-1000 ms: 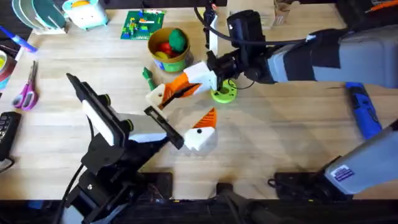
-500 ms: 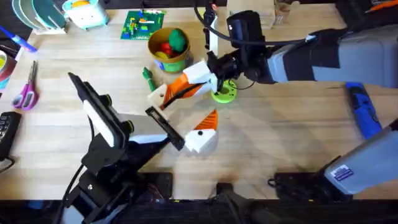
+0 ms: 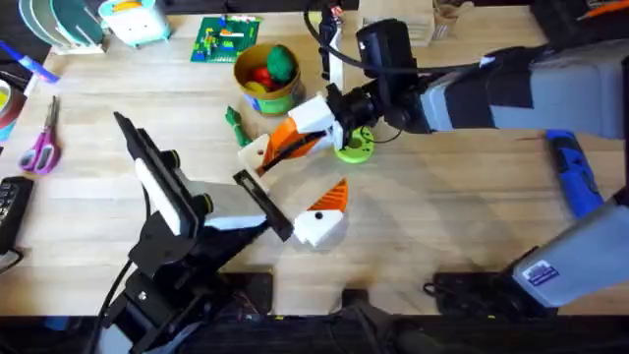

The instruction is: Pick up the gripper from the table and insert it into the empty holder that is missing its gripper. Then pick up a screw, insert it into the mounting hole, and use the screwdriver to tighten it. Finally, clean up the table by picking up the vegetable and placing it into the bucket.

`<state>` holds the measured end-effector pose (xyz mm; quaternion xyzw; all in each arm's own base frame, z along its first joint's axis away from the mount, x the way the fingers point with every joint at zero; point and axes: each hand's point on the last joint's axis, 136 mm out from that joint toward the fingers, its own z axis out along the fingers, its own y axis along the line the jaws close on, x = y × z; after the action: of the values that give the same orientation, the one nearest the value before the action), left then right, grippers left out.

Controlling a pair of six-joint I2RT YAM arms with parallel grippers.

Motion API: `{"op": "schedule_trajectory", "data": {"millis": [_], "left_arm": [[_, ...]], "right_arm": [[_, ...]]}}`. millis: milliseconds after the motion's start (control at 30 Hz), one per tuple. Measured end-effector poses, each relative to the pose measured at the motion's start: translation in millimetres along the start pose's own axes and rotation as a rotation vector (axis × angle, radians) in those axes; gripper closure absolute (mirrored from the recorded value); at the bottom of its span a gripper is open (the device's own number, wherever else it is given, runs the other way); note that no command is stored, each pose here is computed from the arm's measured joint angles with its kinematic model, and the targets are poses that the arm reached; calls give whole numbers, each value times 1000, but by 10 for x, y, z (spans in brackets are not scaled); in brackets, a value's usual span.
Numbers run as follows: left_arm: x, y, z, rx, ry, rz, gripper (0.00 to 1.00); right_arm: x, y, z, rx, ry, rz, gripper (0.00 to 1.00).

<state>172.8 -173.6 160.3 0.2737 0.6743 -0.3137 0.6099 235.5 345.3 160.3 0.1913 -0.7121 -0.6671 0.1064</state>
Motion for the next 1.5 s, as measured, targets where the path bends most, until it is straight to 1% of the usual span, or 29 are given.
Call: {"op": "schedule_trajectory", "data": {"millis": [167, 500, 667, 900, 1000, 1033, 1100, 1133, 1233, 1367, 1500], "left_arm": [[-1, -6, 0, 4, 0, 3, 8], [0, -53, -1, 31, 0, 11, 8], [-1, -129, -3, 71, 1, 12, 8], [0, -162, -5, 90, 2, 14, 7], [0, -167, -6, 93, 2, 14, 7], [0, -167, -6, 93, 2, 15, 7], [0, -167, -6, 93, 2, 16, 7], [0, -168, -6, 93, 2, 16, 7], [0, -168, -6, 93, 2, 16, 8], [-1, -168, -6, 93, 1, 16, 8], [0, -168, -6, 93, 2, 16, 8]], "right_arm": [[8, -9, -4, -4, 5, 5, 574], [1, 11, -84, -21, 7, 8, 534], [-19, 7, -113, -19, -3, 7, 512], [-28, 2, -126, -18, -8, 8, 439], [-57, -7, -171, -15, -22, 8, 387], [-74, -14, -196, -12, -31, 9, 324], [-130, -37, -267, -2, -61, 3, 99], [-167, -53, -308, 6, -81, -1, 69], [-315, -92, -455, 37, -155, -43, 54], [-563, -73, -674, 83, -272, -174, 49], [-718, -47, -903, 141, -369, -265, 46]]}}
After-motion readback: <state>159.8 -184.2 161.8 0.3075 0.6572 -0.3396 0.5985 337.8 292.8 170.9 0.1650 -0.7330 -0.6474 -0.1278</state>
